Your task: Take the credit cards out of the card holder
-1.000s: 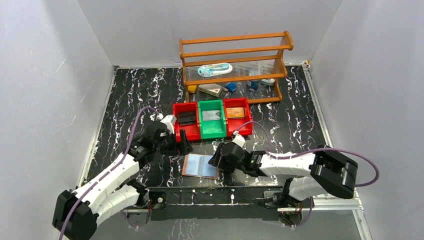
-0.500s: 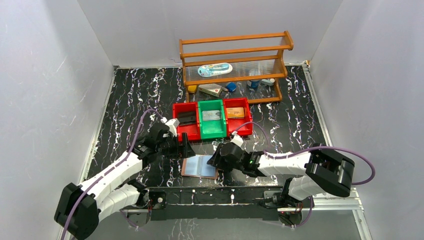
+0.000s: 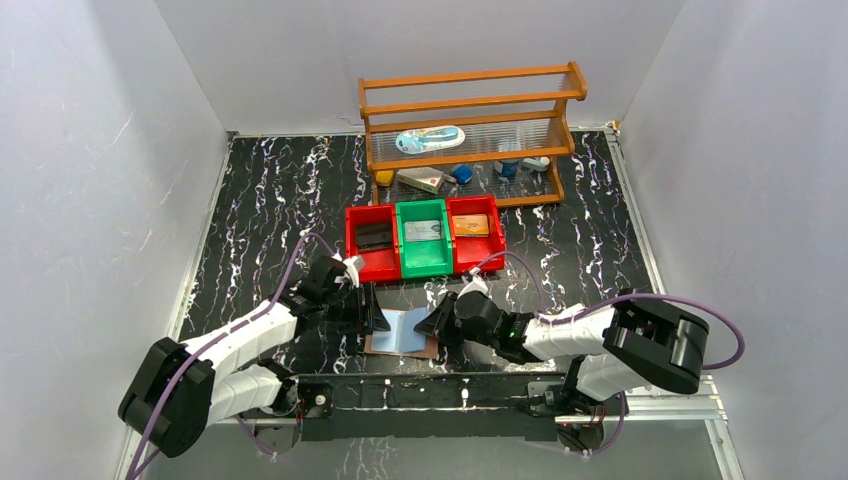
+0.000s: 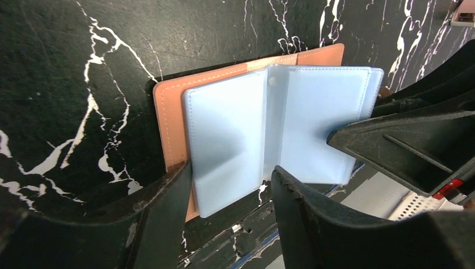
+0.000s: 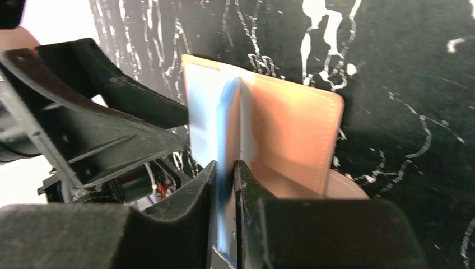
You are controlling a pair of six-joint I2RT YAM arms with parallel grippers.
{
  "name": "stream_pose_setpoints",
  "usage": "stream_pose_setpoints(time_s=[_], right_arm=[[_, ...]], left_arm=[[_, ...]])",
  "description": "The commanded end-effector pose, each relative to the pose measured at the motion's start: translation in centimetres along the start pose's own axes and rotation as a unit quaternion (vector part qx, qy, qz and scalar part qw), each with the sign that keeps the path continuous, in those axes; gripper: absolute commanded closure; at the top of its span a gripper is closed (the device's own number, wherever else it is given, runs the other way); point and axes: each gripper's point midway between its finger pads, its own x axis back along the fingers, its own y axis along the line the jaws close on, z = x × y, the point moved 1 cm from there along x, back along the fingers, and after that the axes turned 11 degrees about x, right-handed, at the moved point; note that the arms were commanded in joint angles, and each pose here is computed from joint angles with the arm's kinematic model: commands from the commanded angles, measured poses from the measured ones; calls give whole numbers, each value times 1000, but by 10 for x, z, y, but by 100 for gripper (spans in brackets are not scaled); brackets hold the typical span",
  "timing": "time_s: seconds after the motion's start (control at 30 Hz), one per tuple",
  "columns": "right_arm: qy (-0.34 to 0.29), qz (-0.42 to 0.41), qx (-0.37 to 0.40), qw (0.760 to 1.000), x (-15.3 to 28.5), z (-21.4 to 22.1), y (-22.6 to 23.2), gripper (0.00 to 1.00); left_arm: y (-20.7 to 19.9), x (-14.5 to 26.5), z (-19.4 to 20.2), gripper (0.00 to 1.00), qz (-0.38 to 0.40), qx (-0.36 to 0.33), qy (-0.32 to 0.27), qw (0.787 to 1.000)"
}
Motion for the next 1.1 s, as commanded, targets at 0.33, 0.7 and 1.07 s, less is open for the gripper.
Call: stream_pose_setpoints(time_s=[0.33, 0.7, 1.07], right_arm=[[5, -114, -13, 993, -4, -7, 43, 91], [23, -45, -24, 998, -10, 0, 13, 90], [20, -14, -19, 1000, -15, -4, 3, 89]], left_arm=[[-12, 4, 6, 49, 36, -1, 1, 999], [-8, 4, 5, 35, 21, -3, 0, 1000], [-7, -6, 16, 47, 18, 3, 56, 998]])
